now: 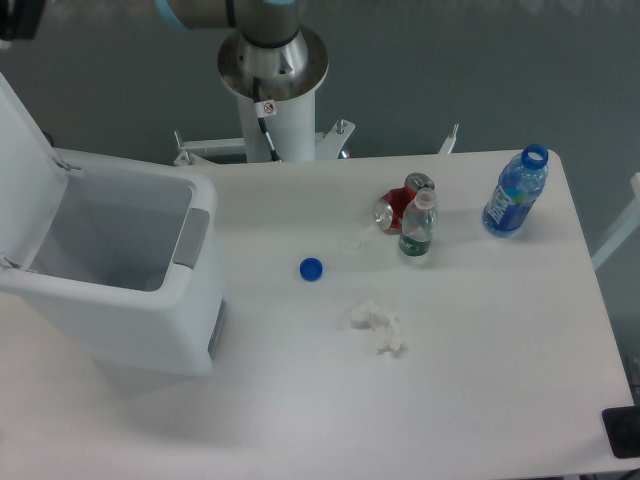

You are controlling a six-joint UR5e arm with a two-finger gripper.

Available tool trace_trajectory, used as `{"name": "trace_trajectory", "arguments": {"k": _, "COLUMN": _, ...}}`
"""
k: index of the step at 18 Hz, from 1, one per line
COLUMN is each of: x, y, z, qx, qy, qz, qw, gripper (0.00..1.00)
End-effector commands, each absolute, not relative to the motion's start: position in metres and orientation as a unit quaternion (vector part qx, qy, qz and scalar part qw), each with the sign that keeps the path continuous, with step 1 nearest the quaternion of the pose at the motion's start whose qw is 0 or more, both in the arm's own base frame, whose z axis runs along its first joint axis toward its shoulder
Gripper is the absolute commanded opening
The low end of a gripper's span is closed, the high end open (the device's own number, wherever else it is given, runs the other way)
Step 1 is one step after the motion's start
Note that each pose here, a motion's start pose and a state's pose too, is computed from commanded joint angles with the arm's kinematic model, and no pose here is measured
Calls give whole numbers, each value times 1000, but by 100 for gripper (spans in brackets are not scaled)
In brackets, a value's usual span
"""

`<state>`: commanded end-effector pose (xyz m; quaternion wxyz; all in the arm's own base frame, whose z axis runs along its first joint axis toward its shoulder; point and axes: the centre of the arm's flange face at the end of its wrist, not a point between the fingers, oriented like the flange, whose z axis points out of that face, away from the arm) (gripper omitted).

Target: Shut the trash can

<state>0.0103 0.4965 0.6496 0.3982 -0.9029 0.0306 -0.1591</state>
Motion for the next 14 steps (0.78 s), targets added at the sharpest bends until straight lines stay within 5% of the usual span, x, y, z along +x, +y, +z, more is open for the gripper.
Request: {"name": "trace_trajectory", "arguments": {"k": 14, "x": 54, "y": 527, "z": 620, "qx": -906, "qy": 75, "qz": -185, "qw": 374, "gripper": 100}}
